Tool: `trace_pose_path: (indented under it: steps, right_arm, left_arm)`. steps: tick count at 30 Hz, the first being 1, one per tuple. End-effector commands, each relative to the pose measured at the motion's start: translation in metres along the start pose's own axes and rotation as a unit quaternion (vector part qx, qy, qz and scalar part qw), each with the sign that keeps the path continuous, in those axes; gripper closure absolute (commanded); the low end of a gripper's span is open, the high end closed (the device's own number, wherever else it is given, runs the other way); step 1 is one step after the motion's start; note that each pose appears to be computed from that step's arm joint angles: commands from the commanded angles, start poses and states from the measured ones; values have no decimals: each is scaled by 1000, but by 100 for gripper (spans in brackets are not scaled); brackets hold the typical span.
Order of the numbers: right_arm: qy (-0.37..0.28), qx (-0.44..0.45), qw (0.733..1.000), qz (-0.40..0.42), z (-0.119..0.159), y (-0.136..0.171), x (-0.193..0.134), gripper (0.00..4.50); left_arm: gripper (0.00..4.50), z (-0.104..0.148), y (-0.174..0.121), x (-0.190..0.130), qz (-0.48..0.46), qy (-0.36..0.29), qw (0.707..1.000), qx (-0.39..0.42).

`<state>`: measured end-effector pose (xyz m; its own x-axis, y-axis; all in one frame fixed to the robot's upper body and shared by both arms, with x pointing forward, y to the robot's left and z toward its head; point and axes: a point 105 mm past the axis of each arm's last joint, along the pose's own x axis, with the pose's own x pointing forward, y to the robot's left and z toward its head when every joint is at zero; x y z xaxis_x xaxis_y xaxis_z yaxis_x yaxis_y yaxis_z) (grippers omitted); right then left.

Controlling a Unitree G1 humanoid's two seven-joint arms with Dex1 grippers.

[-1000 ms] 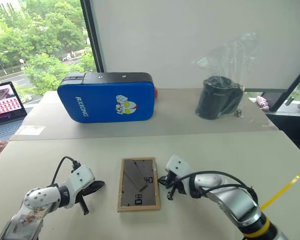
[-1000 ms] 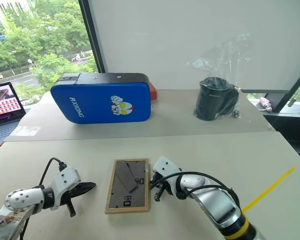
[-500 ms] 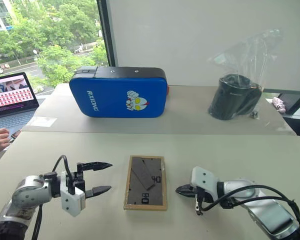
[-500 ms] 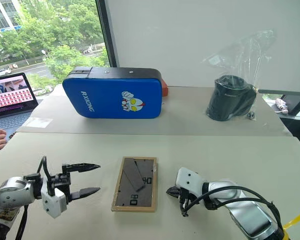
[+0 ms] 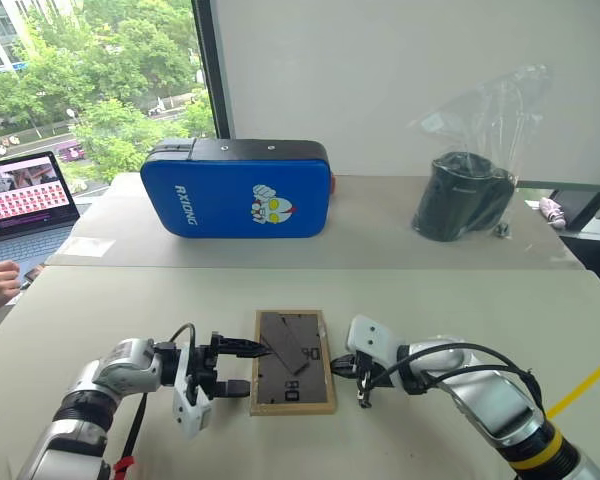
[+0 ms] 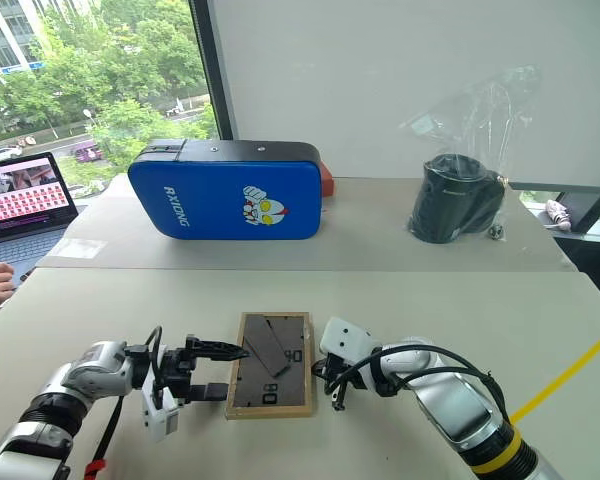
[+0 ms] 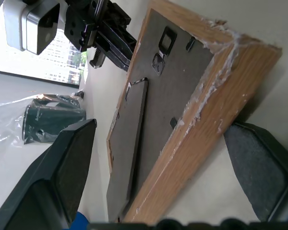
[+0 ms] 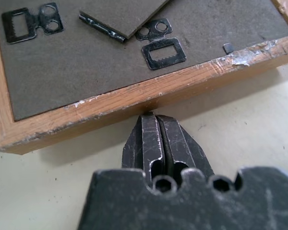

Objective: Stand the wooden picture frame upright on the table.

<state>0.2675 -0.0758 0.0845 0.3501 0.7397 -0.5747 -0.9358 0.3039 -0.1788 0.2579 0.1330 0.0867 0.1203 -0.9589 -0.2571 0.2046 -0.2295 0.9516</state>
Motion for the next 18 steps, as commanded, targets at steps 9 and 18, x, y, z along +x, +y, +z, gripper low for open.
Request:
trace_pose_path:
  steps: [9,18]
  right_arm:
    - [23,34,999,-5,-11,7,-3,450]
    - [16,31,994,-105,-3,-49,-50,450]
  left_arm:
    - [259,2,-18,2,-39,-12,999,-12]
    - [323,5,-18,0,-24,-6,1000,-6]
